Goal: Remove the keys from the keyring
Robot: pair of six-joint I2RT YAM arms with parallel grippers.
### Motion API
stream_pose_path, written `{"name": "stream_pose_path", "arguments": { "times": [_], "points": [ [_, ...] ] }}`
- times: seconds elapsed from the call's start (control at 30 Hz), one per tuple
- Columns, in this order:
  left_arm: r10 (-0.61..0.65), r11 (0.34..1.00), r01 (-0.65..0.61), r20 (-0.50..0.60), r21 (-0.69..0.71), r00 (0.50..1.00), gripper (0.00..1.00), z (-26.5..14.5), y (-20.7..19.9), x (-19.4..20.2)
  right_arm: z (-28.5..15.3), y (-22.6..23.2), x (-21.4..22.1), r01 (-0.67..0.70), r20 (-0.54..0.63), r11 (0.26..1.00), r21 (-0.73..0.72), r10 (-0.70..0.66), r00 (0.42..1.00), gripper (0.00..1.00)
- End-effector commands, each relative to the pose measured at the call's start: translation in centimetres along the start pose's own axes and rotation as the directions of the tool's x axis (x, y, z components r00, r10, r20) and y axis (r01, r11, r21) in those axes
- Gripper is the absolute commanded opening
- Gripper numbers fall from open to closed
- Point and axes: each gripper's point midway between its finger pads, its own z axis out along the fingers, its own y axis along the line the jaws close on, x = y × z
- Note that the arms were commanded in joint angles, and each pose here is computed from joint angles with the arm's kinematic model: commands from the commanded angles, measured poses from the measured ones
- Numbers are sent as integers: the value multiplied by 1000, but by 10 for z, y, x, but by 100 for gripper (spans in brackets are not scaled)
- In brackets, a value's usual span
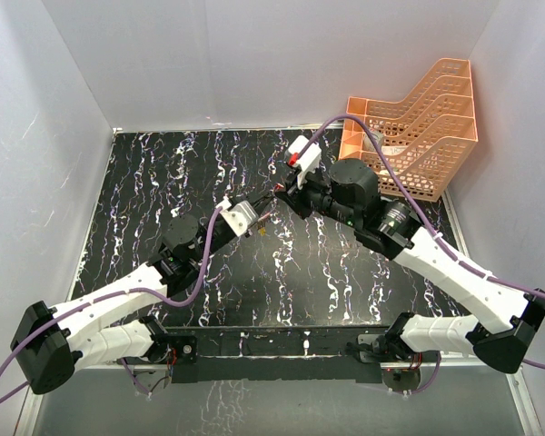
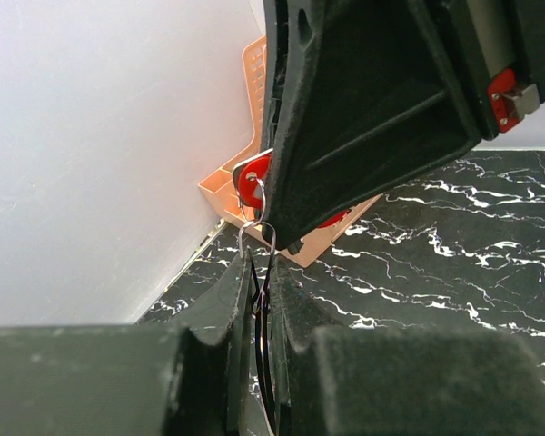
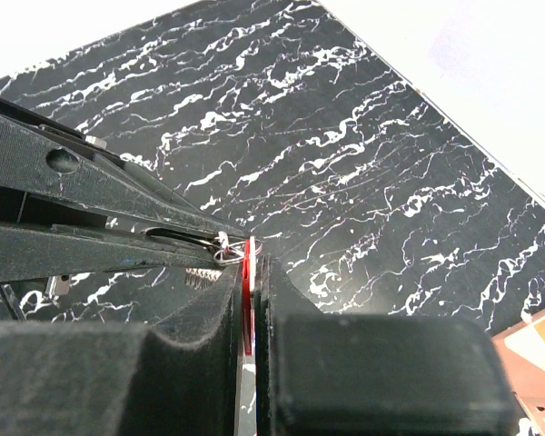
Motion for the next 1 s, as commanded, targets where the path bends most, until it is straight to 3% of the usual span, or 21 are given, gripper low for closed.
{"name": "stream_pose_path", "arguments": {
  "times": [0.0, 0.23, 0.97],
  "points": [
    [32, 997, -35, 39, 64, 999, 0, -1, -3, -21, -14, -29, -36, 54, 48, 991, 126, -60, 997, 0],
    [67, 978, -66, 0, 198, 998, 0, -4, -20, -22, -23, -36, -34, 81, -21, 984, 157, -79, 997, 0],
    [78, 866, -109, 83, 488, 993, 0, -15, -63, -50, -22, -19, -15, 130, -130, 991, 42, -124, 984, 0]
  ]
}}
